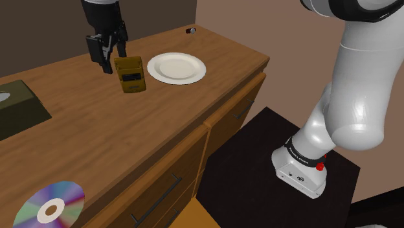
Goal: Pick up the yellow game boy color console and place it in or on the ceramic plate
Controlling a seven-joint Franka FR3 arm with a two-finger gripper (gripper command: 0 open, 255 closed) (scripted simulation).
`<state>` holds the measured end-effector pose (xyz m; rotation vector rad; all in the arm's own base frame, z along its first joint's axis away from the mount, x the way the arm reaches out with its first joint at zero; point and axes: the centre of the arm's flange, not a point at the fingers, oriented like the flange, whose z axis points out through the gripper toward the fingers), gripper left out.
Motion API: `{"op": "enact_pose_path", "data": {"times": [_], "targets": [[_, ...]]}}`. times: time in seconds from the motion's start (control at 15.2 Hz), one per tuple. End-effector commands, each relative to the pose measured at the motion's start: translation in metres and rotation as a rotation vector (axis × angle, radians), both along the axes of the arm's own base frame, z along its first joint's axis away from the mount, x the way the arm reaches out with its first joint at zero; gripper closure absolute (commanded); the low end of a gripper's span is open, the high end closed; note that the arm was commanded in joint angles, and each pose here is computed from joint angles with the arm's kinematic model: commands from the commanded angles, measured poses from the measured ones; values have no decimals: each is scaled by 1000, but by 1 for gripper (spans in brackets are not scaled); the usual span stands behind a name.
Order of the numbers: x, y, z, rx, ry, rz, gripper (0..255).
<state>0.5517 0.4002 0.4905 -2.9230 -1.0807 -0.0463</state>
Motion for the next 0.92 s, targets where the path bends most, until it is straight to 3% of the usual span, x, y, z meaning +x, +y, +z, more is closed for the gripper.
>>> {"op": "enact_pose_path", "data": {"times": [0.0,0.59,0.86], "targets": [[0,0,0,0,0,0,255],[0,0,0,0,0,0,255],[0,0,21,0,0,0,255]]}}
